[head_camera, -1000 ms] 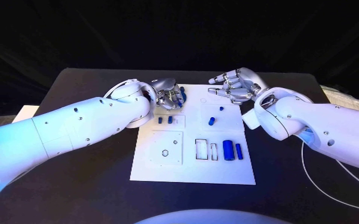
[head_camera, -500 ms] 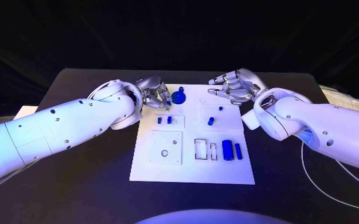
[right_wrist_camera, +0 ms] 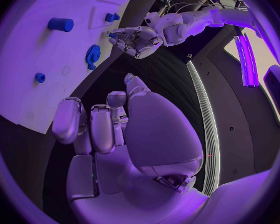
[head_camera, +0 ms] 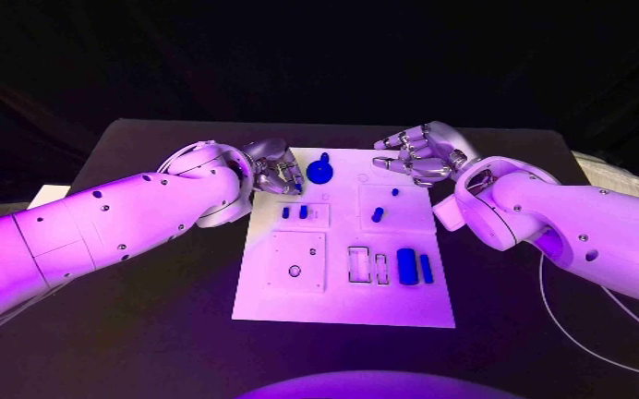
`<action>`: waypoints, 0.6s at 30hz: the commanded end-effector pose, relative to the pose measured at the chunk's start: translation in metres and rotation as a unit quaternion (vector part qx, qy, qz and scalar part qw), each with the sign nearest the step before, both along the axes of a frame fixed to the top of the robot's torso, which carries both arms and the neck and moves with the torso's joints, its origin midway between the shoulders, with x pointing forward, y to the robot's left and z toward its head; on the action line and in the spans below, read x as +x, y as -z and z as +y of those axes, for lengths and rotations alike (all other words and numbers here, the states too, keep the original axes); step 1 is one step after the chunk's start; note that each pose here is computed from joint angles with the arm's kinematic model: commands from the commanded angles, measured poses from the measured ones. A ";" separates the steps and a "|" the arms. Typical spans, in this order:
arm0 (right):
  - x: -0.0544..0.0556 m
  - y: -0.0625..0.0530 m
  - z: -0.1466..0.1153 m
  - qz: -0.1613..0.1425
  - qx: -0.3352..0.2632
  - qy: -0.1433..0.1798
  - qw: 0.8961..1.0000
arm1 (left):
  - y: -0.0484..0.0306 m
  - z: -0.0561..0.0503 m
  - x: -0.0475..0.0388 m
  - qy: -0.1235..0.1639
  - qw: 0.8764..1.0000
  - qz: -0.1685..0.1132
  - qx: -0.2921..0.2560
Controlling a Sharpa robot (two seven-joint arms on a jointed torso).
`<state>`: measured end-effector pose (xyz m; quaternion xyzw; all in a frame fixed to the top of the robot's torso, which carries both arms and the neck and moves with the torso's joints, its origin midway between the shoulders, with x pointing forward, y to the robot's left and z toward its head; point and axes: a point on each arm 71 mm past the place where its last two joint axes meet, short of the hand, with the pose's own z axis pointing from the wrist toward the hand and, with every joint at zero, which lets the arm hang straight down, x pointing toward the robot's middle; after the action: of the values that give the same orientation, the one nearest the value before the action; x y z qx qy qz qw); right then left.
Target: Assemble the parts on the task board
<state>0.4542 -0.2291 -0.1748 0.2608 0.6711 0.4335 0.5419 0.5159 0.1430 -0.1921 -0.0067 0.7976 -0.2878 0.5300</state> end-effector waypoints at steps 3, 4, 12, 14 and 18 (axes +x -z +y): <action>-0.001 0.001 0.002 0.000 -0.001 -0.009 1.000 | 0.0031 -0.003 0.0001 0.007 1.000 0.014 0.018; -0.001 0.001 0.002 0.000 -0.001 -0.009 1.000 | 0.0032 -0.003 0.0004 0.007 1.000 0.014 0.019; -0.001 0.001 0.002 0.001 -0.001 -0.010 1.000 | 0.0049 -0.003 0.0030 0.005 0.999 0.016 0.027; -0.001 0.001 0.002 0.001 -0.001 -0.010 1.000 | 0.0053 -0.004 0.0031 0.006 0.999 0.018 0.029; -0.001 0.001 0.002 0.001 -0.001 -0.011 1.000 | 0.0062 -0.005 0.0034 0.009 0.999 0.021 0.033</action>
<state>0.4541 -0.2286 -0.1755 0.2607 0.6719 0.4337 0.5408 0.5203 0.1391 -0.1959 0.0015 0.8093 -0.2724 0.5204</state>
